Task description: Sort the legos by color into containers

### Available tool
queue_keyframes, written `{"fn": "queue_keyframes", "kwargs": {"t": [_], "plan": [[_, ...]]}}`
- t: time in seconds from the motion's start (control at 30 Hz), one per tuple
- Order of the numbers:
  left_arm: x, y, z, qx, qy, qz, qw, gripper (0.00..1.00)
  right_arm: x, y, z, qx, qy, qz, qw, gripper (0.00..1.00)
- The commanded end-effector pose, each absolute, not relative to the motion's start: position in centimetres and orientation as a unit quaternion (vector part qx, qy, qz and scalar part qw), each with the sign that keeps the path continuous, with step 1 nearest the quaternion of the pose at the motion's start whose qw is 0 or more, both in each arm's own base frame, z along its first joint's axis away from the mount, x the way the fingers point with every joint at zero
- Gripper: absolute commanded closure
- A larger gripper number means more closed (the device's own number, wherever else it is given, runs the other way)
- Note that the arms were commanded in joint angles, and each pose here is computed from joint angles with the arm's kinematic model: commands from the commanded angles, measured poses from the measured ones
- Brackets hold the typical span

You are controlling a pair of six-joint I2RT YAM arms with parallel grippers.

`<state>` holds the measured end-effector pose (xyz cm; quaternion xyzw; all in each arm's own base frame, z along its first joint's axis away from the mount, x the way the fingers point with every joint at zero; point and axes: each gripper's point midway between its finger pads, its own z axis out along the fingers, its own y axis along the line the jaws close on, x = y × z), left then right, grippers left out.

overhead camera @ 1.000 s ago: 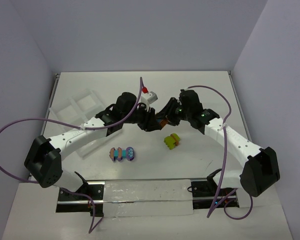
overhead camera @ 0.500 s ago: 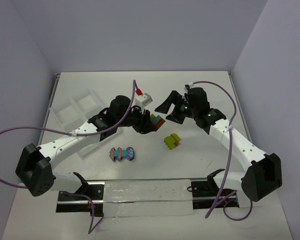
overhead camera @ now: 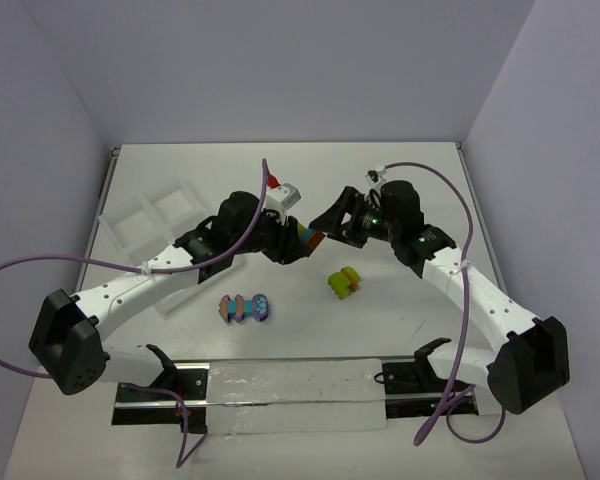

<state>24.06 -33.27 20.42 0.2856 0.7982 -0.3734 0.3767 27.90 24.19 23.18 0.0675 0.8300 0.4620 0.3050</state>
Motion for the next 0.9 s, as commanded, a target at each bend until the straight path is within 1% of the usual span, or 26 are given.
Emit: {"fn": "queue_keyframes", "kwargs": {"t": [0.0, 0.17, 0.2, 0.3, 0.47, 0.57, 0.67, 0.7, 0.73, 0.77, 0.8, 0.83, 0.87], "plan": [[25.0, -34.0, 22.4, 0.278, 0.785, -0.379, 0.403, 1.00, 27.8, 25.1, 25.0, 0.046, 0.803, 0.492, 0.333, 0.25], [25.1, -34.0, 22.6, 0.277, 0.785, -0.379, 0.405, 1.00, 27.9, 26.1, 24.4, 0.043, 0.806, 0.495, 0.321, 0.29], [25.1, -33.9, 22.6, 0.276, 0.785, -0.378, 0.406, 1.00, 27.8, 26.5, 24.2, 0.042, 0.810, 0.493, 0.316, 0.33], [25.1, -33.8, 22.7, 0.273, 0.786, -0.377, 0.406, 1.00, 27.8, 26.9, 23.7, 0.045, 0.812, 0.491, 0.312, 0.35], [25.0, -34.0, 23.0, 0.273, 0.782, -0.383, 0.408, 1.00, 28.0, 27.1, 23.4, 0.049, 0.812, 0.492, 0.311, 0.47], [25.0, -33.8, 23.1, 0.272, 0.784, -0.381, 0.409, 1.00, 28.1, 26.9, 23.2, 0.056, 0.814, 0.488, 0.311, 0.74], [25.3, -33.5, 22.9, 0.261, 0.792, -0.371, 0.409, 1.00, 28.1, 26.7, 23.3, 0.062, 0.812, 0.486, 0.317, 0.94], [25.4, -33.2, 22.8, 0.257, 0.797, -0.364, 0.408, 0.96, 28.1, 26.6, 23.4, 0.063, 0.812, 0.485, 0.319, 1.00], [25.5, -33.0, 22.8, 0.251, 0.801, -0.358, 0.409, 0.83, 28.1, 26.5, 23.4, 0.064, 0.811, 0.484, 0.321, 1.00], [25.5, -32.8, 22.8, 0.248, 0.803, -0.355, 0.409, 0.53, 28.1, 26.5, 23.3, 0.063, 0.812, 0.484, 0.321, 1.00], [25.6, -32.7, 22.9, 0.244, 0.804, -0.352, 0.412, 0.52, 28.1, 26.5, 23.3, 0.063, 0.811, 0.484, 0.322, 1.00], [25.6, -32.4, 22.9, 0.241, 0.806, -0.349, 0.414, 0.18, 28.0, 26.4, 23.1, 0.062, 0.813, 0.481, 0.323, 1.00], [25.6, -32.1, 22.8, 0.237, 0.809, -0.343, 0.415, 0.02, 28.0, 26.3, 22.9, 0.062, 0.814, 0.477, 0.324, 1.00]]}}
